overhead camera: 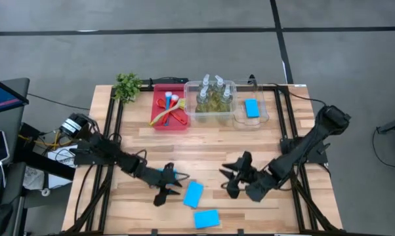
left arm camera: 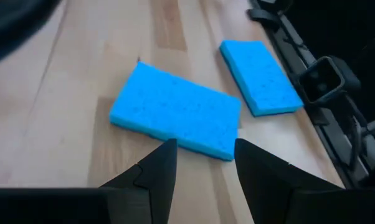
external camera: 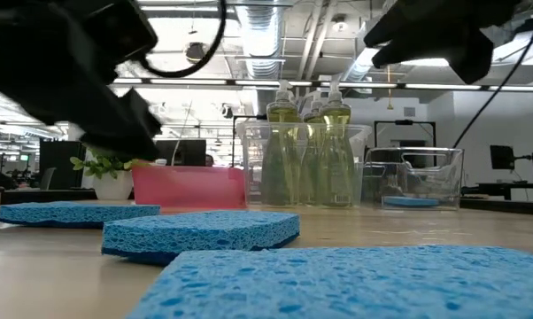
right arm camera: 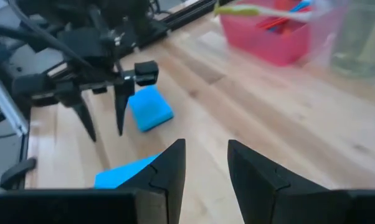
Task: Pick & Place Kitchen Sink Supplies
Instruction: Put the blue dishwashing sponge into the transparent bin
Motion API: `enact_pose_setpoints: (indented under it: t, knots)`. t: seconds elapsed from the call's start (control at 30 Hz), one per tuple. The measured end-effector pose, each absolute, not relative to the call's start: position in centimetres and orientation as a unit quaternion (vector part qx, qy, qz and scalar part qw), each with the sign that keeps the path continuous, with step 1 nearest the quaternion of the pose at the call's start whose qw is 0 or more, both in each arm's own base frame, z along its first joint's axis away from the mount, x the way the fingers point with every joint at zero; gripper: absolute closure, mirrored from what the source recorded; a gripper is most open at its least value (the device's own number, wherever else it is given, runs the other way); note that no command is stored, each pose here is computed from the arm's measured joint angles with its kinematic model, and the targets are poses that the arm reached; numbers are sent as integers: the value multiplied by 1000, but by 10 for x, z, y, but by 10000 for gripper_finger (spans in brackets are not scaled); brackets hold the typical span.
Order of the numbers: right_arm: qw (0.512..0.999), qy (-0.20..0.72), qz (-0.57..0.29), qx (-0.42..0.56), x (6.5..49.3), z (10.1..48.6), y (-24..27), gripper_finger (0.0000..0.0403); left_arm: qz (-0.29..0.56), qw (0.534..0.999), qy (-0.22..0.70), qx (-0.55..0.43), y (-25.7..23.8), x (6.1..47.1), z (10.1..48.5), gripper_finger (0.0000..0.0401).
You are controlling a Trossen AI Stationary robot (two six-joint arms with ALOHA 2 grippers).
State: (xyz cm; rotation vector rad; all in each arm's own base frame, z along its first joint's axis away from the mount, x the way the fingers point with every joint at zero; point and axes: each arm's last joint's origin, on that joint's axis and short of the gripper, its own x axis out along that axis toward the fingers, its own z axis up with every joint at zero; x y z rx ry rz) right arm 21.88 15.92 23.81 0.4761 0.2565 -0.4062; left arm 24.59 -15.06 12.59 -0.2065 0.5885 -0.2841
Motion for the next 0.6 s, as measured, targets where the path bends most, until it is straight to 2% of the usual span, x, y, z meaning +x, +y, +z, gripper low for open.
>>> enact_pose_setpoints:
  t: [0.1, 0.3, 0.43, 0.6]
  knots:
    - [944, 124, -189, 240, 223, 229, 171, 290, -117, 943, 290, -115, -163, 242, 122, 238]
    - [944, 135, -164, 254, 236, 208, 186, 290, -127, 944, 281, -115, -185, 249, 125, 238]
    - [942, 194, -106, 251, 246, 189, 199, 290, -129, 946, 277, -112, -191, 257, 125, 238]
    - [949, 235, -33, 209, 262, 185, 230, 304, -127, 944, 278, -125, -195, 259, 124, 238]
